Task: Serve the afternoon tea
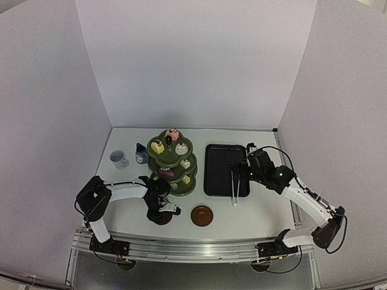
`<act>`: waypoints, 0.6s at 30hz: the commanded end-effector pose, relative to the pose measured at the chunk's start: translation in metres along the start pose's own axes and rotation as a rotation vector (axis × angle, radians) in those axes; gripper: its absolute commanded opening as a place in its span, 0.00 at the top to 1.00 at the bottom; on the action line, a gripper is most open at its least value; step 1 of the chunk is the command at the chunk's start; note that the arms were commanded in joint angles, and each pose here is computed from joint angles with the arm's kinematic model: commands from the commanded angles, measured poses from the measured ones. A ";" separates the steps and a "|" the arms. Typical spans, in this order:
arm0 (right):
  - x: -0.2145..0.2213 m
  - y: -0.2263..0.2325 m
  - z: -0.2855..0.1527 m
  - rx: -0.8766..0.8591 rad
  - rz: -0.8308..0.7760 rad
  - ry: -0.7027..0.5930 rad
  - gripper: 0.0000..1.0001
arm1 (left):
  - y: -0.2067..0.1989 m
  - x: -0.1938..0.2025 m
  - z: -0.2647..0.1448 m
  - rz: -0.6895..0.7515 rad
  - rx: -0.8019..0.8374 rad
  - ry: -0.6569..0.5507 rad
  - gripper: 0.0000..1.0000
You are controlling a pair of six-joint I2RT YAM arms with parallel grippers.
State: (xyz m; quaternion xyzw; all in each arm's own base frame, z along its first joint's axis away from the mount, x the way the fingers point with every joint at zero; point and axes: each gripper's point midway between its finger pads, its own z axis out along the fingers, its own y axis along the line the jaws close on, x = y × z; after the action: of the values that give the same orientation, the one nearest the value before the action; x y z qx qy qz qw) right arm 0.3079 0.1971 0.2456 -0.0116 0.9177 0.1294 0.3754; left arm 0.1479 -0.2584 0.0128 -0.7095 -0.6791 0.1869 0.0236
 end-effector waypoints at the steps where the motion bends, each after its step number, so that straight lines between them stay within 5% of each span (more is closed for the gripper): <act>1: -0.004 -0.002 -0.007 -0.002 0.015 -0.016 0.09 | 0.034 -0.011 0.017 0.035 -0.114 0.009 0.52; 14: -0.006 0.000 -0.004 -0.001 0.002 -0.014 0.09 | 0.029 -0.013 0.012 0.047 -0.091 0.005 0.50; 18: -0.006 0.002 -0.002 -0.005 0.000 -0.007 0.09 | 0.024 -0.012 -0.001 0.073 -0.103 0.015 0.41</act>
State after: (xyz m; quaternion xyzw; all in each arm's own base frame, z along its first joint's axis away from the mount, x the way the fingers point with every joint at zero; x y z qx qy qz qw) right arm 0.3078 0.1971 0.2458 -0.0125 0.9176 0.1293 0.3757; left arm 0.1634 -0.2771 0.0139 -0.7208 -0.6700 0.1777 -0.0059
